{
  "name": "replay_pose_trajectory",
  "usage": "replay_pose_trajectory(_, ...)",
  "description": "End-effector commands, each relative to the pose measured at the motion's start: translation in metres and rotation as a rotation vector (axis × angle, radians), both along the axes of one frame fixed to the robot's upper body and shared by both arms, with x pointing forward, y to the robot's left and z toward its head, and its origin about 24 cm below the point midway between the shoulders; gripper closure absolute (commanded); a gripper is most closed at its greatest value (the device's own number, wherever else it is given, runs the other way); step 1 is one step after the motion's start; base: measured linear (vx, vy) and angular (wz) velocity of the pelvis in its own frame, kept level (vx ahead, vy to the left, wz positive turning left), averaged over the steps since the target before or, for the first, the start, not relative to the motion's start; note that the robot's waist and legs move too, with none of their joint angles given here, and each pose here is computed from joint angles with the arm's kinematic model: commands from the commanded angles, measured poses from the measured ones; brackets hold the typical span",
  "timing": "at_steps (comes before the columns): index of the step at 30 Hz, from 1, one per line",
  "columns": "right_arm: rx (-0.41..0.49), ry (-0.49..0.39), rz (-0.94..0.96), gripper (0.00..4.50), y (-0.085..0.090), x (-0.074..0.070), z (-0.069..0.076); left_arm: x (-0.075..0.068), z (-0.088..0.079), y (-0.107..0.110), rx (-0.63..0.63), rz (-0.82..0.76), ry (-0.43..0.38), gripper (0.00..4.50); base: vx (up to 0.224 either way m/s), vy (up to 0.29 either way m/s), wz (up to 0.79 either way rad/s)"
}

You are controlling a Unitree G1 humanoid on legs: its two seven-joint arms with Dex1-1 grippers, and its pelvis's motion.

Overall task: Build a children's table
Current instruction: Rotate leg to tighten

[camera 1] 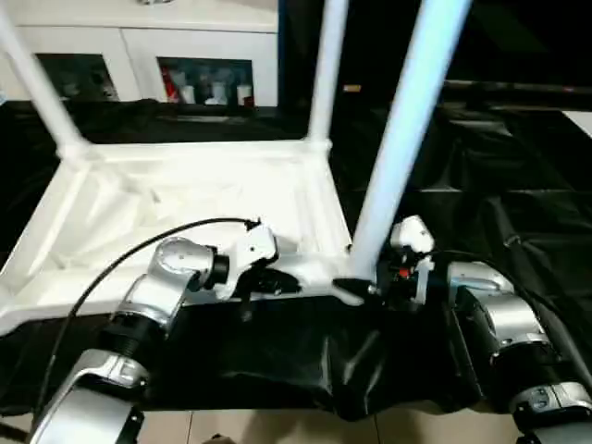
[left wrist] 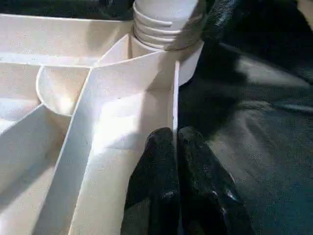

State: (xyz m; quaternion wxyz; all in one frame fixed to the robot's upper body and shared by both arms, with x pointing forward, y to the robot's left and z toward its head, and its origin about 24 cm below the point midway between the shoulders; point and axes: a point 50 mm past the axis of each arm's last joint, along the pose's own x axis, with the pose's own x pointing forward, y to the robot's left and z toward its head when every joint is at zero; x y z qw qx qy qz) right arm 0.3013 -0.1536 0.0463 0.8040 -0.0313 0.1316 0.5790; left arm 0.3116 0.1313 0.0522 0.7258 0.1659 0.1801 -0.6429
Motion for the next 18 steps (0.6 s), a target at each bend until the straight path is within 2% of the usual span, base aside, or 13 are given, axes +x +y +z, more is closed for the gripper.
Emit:
replay_pose_trajectory(1, 0.001, 0.021, 0.057, 0.60, 0.003, -0.006, -0.002, 0.000, 0.004, -0.002, -0.058, -0.006, 0.000, 4.50, 0.000, 0.000, 0.00)
replay_pose_trajectory(4, -0.028, 0.020, 0.068, 0.85, 0.004, -0.007, -0.005, 0.000, 0.004, 0.001, -0.049, -0.006, 0.000, 4.50, 0.000, 0.000, 0.00)
replay_pose_trajectory(9, -0.014, 0.029, 0.076, 1.32, 0.007, -0.007, -0.004, 0.000, 0.004, 0.001, -0.056, -0.003, 0.004, 4.50, 0.000, 0.000, 0.00)
replay_pose_trajectory(11, -0.009, 0.033, 0.079, 1.37, 0.007, -0.008, -0.004, -0.001, 0.004, 0.000, -0.057, -0.005, 0.005, 4.50, 0.000, 0.000, 0.00)
replay_pose_trajectory(13, -0.007, 0.038, 0.080, 1.67, 0.008, -0.010, -0.005, 0.000, 0.003, 0.000, -0.054, 0.004, -0.002, 4.50, 0.000, 0.000, 0.00)
replay_pose_trajectory(17, -0.006, 0.054, 0.051, 1.90, 0.010, -0.013, -0.012, 0.003, 0.002, -0.003, -0.049, 0.039, -0.025, 4.50, 0.000, 0.000, 0.00)
replay_pose_trajectory(18, -0.027, 0.055, -0.035, 1.90, 0.011, -0.010, -0.020, 0.007, 0.001, -0.006, -0.038, 0.097, -0.052, 4.50, 0.000, 0.000, 0.00)
